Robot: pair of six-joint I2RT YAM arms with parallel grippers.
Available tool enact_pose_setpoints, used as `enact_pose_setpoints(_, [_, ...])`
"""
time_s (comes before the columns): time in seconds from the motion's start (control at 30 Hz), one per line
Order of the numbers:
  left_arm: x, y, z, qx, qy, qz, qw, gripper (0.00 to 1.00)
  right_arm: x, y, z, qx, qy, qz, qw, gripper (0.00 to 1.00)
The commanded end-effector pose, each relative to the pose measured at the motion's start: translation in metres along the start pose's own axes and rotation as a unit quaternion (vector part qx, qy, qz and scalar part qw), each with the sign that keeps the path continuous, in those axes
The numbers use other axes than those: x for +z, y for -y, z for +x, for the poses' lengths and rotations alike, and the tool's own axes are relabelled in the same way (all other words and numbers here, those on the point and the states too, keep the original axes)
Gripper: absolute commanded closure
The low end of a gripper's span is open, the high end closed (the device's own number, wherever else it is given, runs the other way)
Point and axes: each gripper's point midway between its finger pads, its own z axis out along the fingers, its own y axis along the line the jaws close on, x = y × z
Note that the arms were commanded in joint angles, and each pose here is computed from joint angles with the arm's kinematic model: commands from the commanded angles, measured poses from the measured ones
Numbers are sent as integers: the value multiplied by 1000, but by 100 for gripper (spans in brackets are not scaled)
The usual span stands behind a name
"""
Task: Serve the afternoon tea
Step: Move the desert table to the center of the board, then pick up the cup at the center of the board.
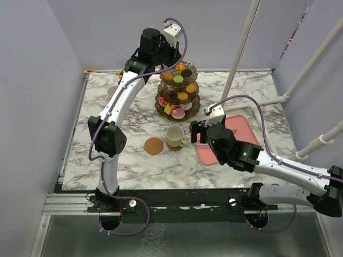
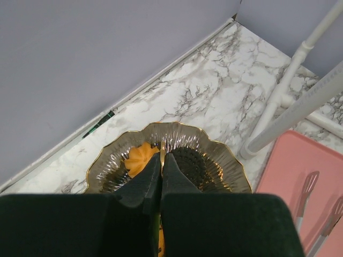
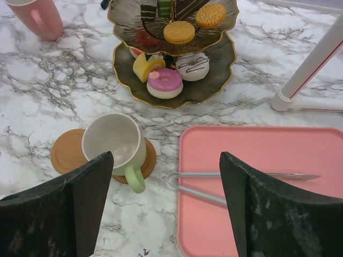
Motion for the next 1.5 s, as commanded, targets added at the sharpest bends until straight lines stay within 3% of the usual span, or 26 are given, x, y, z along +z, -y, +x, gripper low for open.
enact_pose_setpoints(0.0, [-7, 7, -67, 22, 102, -4, 995, 100, -5, 12, 8, -1, -8, 21, 1000, 16])
enact_pose_setpoints(0.1, [-9, 6, -65, 24, 99, -10, 995, 100, -5, 12, 10, -1, -9, 21, 1000, 16])
enact_pose_setpoints(0.13, [-11, 5, -64, 25, 96, -12, 995, 91, -5, 12, 10, -2, -10, 21, 1000, 16])
enact_pose_setpoints(0.2, [-15, 5, -61, 31, 91, -17, 995, 49, -4, 11, 9, -2, -9, 21, 1000, 15])
enact_pose_setpoints(0.23, [-18, 4, -60, 35, 90, -21, 995, 38, -4, 10, 9, -3, -9, 20, 1000, 16])
enact_pose_setpoints(0.37, [-36, -6, -54, 45, 69, -41, 996, 5, -3, 8, 7, -4, -8, 18, 1000, 15])
enact_pose_setpoints(0.4, [-41, -10, -52, 45, 64, -45, 996, 2, -3, 8, 6, -3, -8, 18, 1000, 15])
enact_pose_setpoints(0.7, [-114, -73, -22, 44, 10, -106, 993, 1, -2, 5, 1, -5, -3, 11, 1000, 15])
enact_pose_setpoints(0.87, [-164, -146, 23, 50, -59, -180, 981, 1, -2, 0, 0, -10, -2, -2, 1000, 15])
enact_pose_setpoints(0.97, [-185, -192, 51, 20, -94, -219, 971, 1, -1, -2, -3, -10, 1, -5, 1000, 14])
enact_pose_setpoints(1.13, [-200, -247, 114, -22, -181, -286, 941, 1, 1, -2, -8, 1, 4, 6, 1000, 0])
enact_pose_setpoints(1.27, [-202, -268, 164, -57, -249, -304, 918, 2, -1, 8, -15, 29, 22, 32, 999, 0])
enact_pose_setpoints(1.47, [-195, -276, 208, -83, -290, -307, 903, 8, -1, 3, -6, 47, 28, 8, 998, 0])
